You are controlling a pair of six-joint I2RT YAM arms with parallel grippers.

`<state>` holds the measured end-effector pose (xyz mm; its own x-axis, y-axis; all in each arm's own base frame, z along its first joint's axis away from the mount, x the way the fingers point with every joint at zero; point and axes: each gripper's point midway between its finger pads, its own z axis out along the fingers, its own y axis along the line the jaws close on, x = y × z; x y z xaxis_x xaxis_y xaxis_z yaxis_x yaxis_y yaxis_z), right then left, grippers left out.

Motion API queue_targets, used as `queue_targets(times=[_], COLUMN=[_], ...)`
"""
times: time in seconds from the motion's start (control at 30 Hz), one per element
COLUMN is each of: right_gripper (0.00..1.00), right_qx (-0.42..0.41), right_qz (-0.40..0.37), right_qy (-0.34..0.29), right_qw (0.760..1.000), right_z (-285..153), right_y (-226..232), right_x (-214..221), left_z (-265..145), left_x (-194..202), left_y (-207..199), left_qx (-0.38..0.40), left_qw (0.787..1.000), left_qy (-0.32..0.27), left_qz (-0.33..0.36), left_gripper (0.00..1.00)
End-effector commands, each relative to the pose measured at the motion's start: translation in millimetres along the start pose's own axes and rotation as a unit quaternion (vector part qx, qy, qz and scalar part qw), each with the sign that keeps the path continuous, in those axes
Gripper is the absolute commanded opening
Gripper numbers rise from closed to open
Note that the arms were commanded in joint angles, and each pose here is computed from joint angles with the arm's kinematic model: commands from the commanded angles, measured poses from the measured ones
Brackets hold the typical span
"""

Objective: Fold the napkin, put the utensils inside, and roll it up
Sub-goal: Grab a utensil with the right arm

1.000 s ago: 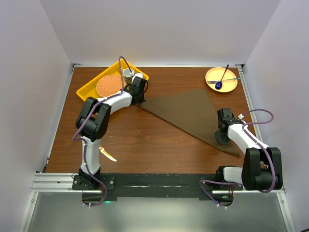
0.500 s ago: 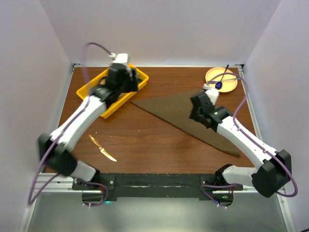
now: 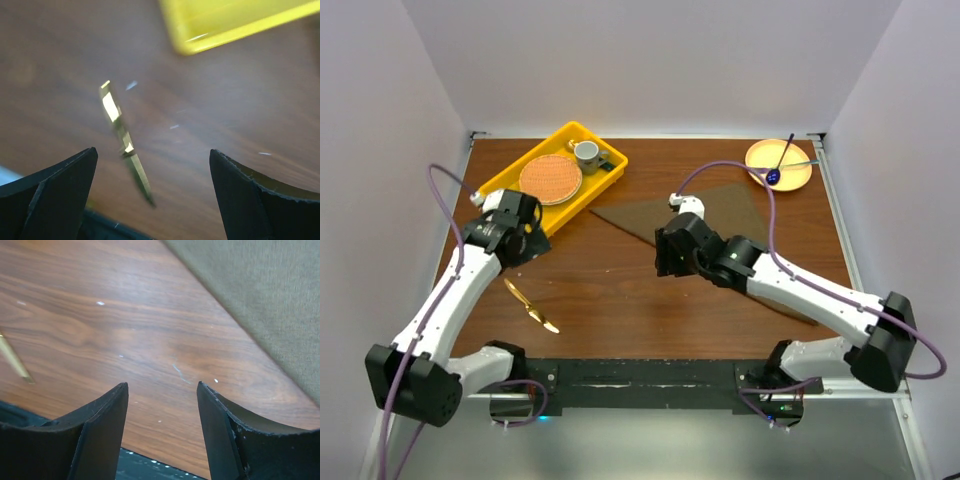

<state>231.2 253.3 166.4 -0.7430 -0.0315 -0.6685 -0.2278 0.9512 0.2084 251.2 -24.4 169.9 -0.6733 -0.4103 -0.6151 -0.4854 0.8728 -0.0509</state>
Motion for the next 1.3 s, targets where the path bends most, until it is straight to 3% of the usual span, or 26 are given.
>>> queue_targets(times=[0.0, 0.17, 0.3, 0.47, 0.6, 0.8, 1.07, 1.27], right_gripper=[0.61, 0.62, 0.62, 0.63, 0.63, 0.63, 0.63, 0.63], right_qx=[-0.049, -0.057, -0.058, -0.055, -0.048, -0.040, -0.024, -0.018], right_qz=[0.036, 0.022, 0.013, 0.000, -0.006, -0.014, -0.020, -0.023], right_qy=[-0.060, -0.072, -0.070, -0.064, -0.059, -0.062, -0.058, -0.063], right_qw=[0.996, 0.996, 0.996, 0.996, 0.997, 0.997, 0.998, 0.998], right_z=[-34.1, -46.8, -46.7, -38.2, -32.4, -30.8, -28.4, -33.7], right_y=[6.9, 2.9, 0.7, -2.7, -4.2, -8.5, -16.7, -21.1], right_x=[-25.0, -28.7, -25.4, -16.1, -12.6, -11.1, -5.9, -8.1], left_z=[10.3, 49.6, 71.4, 86.9, 97.5, 105.9, 112.6, 114.1], left_x=[39.7, 62.3, 85.3, 85.7, 101.8, 116.4, 146.2, 162.4], left_y=[66.1, 83.7, 86.1, 79.3, 73.7, 71.0, 65.2, 73.9], left_qx=[-0.123, -0.129, -0.150, -0.144, -0.148, -0.154, -0.139, -0.148], left_qw=[0.983, 0.969, 0.959, 0.958, 0.950, 0.940, 0.924, 0.914], left_qy=[0.062, 0.081, 0.119, 0.119, 0.154, 0.171, 0.193, 0.177], left_qz=[-0.123, -0.194, -0.208, -0.219, -0.228, -0.253, -0.300, -0.334], left_gripper=[1.00, 0.97, 0.86, 0.85, 0.84, 0.68, 0.61, 0.44])
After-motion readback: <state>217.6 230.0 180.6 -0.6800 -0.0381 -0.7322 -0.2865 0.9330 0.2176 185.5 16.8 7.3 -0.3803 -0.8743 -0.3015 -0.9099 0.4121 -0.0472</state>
